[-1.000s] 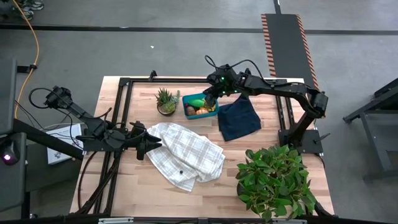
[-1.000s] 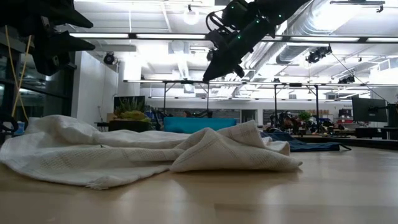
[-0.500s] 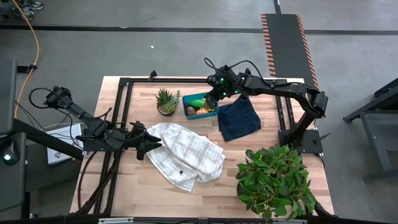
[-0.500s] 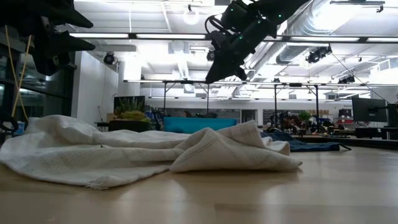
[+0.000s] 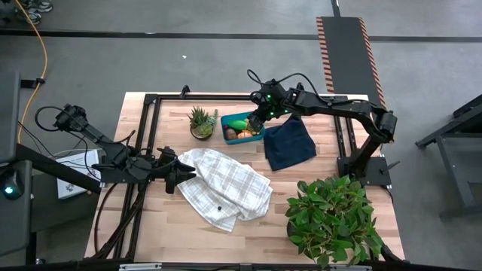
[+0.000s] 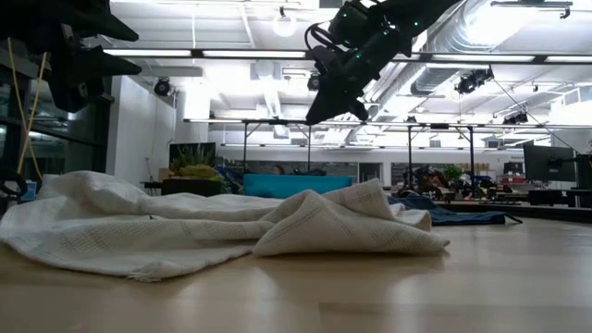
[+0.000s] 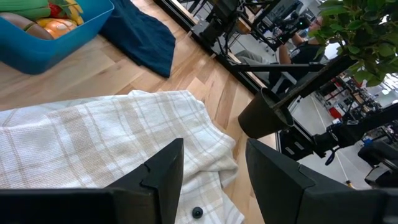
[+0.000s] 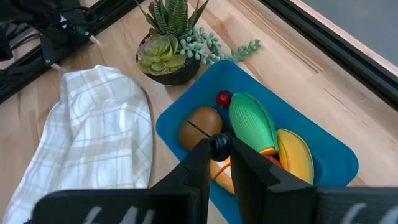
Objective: Pick and placing Produce into tupperware
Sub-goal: Put the top blueberry into the blue bin, then put the blueberry into the blue bin
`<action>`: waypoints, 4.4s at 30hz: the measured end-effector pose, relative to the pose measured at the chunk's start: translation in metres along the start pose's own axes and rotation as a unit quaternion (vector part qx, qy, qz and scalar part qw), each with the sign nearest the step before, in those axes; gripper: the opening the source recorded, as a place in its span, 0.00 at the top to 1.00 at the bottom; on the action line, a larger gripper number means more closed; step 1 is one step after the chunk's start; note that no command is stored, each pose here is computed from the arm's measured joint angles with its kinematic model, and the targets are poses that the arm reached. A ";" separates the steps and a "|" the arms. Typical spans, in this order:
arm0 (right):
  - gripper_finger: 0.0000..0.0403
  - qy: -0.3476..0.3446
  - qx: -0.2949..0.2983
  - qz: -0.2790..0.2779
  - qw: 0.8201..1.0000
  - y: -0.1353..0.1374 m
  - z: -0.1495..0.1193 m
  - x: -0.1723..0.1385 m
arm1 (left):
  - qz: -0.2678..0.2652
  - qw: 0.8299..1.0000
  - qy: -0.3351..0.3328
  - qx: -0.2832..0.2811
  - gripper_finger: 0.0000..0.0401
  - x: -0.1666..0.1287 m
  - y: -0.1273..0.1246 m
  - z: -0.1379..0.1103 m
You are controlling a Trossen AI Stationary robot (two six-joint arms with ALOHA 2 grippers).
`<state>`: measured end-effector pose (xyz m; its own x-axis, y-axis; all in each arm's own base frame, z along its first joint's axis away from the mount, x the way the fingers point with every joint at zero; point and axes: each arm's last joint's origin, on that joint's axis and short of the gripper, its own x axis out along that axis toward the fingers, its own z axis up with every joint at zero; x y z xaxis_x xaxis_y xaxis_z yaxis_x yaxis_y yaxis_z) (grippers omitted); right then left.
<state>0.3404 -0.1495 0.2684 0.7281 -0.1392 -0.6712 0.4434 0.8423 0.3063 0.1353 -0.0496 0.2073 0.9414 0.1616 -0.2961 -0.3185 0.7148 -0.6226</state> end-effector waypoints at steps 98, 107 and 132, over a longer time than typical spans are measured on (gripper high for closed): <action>0.71 0.155 -0.011 0.015 0.988 0.012 0.039 0.062 | -0.085 0.995 0.000 -0.050 0.59 0.002 -0.018 0.008; 0.71 0.101 -0.049 0.044 0.993 0.039 0.051 0.037 | -0.016 0.998 0.055 0.036 0.59 0.022 -0.049 0.014; 0.71 0.083 -0.182 0.085 0.976 0.093 0.045 -0.034 | 0.139 0.990 -0.021 -0.007 0.77 0.095 -0.103 -0.085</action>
<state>0.3801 -0.0903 0.3506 0.6668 0.0787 -0.7410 0.0869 0.9794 0.1821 0.2478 -0.1657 0.1820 0.8211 0.3789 -0.4268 -0.5668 0.6297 -0.5313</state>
